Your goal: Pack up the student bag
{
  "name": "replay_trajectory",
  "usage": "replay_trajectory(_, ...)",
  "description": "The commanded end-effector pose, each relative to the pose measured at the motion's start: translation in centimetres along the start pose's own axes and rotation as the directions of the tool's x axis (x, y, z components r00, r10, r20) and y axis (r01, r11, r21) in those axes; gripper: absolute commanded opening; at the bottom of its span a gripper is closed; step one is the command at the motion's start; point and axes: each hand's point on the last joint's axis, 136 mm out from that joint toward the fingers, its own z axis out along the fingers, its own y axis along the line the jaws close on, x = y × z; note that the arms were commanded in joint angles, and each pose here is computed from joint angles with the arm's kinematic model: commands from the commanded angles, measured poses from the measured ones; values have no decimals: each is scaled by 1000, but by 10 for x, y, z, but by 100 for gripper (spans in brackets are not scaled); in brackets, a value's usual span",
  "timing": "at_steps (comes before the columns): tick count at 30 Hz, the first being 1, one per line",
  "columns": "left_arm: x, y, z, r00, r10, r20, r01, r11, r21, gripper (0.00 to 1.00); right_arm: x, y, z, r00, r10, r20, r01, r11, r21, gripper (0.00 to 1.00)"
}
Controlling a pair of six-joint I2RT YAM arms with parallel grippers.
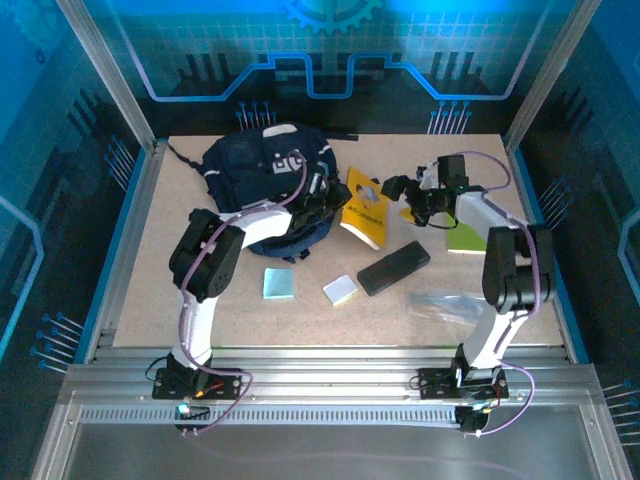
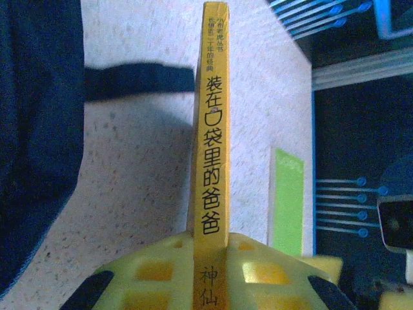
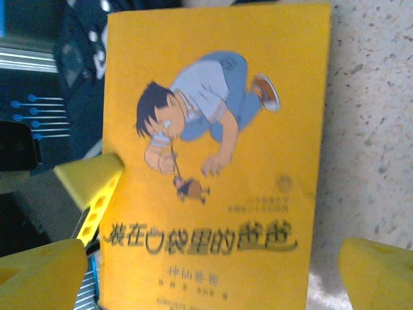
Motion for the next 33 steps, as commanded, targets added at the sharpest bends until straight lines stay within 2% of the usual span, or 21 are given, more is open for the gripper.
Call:
replay_trajectory(1,-59,-50,-36,974,-6,225,-13,997,82,0,18,23,-13,997,76,18,-75,997,-24,100)
replay_trajectory(4,-77,-54,-50,948,-32,316,3,996,92,0,39,38,-16,992,120,41,-118,992,-47,100)
replay_trajectory(8,-88,-52,-64,909,-99,404,54,991,120,0,63,68,-6,977,200,75,-187,971,-150,100)
replay_trajectory(11,-88,-50,-70,889,-139,437,81,986,149,0,69,96,4,966,240,99,-209,946,-249,100)
replay_trajectory(16,-79,-44,-81,882,-156,445,96,983,156,0,72,126,29,956,283,73,-244,909,-338,100)
replay_trajectory(23,-72,-34,-104,843,-230,486,145,968,206,0,82,127,65,895,444,45,-380,811,-445,100)
replay_trajectory(28,-69,-38,-114,832,-257,491,154,958,241,0,87,131,79,889,457,32,-397,803,-444,100)
replay_trajectory(31,-64,-38,-118,827,-295,479,178,945,274,0,80,122,86,875,482,47,-413,793,-447,100)
replay_trajectory(33,-61,-37,-121,826,-299,479,180,943,279,0,70,130,87,871,489,53,-408,778,-478,100)
